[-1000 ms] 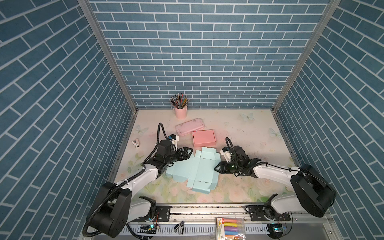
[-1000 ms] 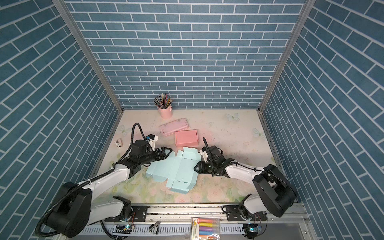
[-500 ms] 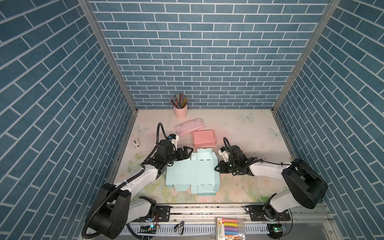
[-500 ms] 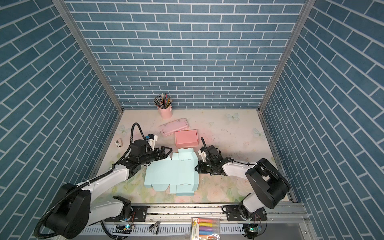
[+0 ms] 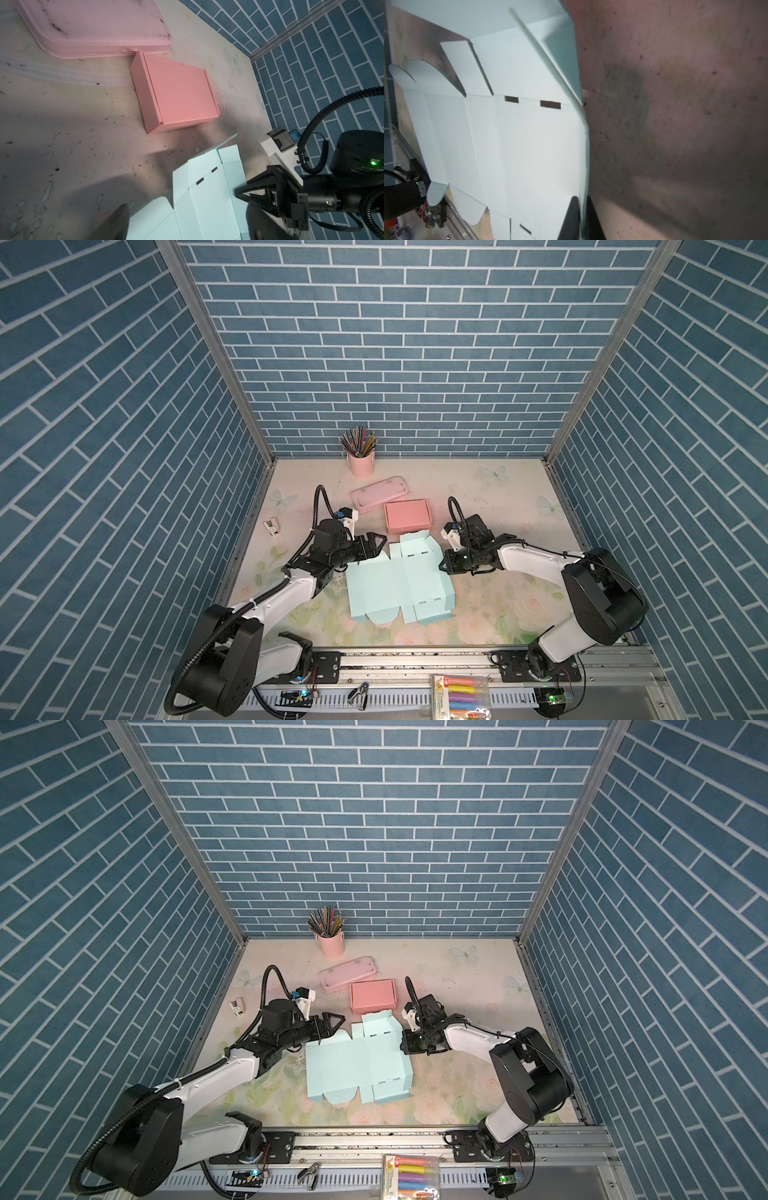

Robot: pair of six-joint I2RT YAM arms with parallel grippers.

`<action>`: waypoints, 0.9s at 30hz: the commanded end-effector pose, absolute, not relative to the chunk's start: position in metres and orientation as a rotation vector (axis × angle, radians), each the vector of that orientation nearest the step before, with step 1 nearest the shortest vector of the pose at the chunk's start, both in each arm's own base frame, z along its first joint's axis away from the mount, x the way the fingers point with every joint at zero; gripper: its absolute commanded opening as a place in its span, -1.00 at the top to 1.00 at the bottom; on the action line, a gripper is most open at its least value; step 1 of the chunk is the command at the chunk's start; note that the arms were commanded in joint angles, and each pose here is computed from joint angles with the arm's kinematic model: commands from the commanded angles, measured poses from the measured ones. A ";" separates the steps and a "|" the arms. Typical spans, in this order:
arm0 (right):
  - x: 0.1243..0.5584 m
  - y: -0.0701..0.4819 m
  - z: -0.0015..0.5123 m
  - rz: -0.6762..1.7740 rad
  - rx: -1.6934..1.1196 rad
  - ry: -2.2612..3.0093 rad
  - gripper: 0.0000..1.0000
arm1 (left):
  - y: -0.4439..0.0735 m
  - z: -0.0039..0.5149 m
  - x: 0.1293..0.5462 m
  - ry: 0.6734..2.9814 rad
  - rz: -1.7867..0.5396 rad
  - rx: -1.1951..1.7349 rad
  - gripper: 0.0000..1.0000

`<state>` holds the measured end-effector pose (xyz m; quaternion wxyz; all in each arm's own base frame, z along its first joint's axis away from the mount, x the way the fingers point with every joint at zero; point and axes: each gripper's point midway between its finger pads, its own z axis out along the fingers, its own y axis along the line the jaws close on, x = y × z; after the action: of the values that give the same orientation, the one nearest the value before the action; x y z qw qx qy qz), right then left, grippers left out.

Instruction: Fold the paper box

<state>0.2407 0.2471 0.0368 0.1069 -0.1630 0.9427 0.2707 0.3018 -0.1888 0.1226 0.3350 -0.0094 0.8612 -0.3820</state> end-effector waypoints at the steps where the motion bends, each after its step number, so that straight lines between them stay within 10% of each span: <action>1: 0.232 0.237 0.029 0.731 -0.531 2.814 0.57 | -0.190 0.117 0.299 2.262 -0.997 -0.015 -0.77; 8: 0.230 0.243 0.043 0.866 -0.410 2.730 0.44 | -0.189 0.116 0.299 2.273 -0.987 -0.015 -0.76; 18: 0.224 0.247 0.046 0.933 -0.397 2.709 0.95 | -0.213 0.126 0.297 2.280 -0.966 0.120 -0.70; 27: 0.219 0.244 0.061 0.927 -0.441 2.685 1.00 | -0.260 0.120 0.290 2.307 -1.021 0.220 0.81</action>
<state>0.2223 0.2437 0.0506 0.1267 -0.1383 0.9301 0.3159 0.2841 -0.2476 0.1132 0.2904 0.0721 0.8739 -0.3832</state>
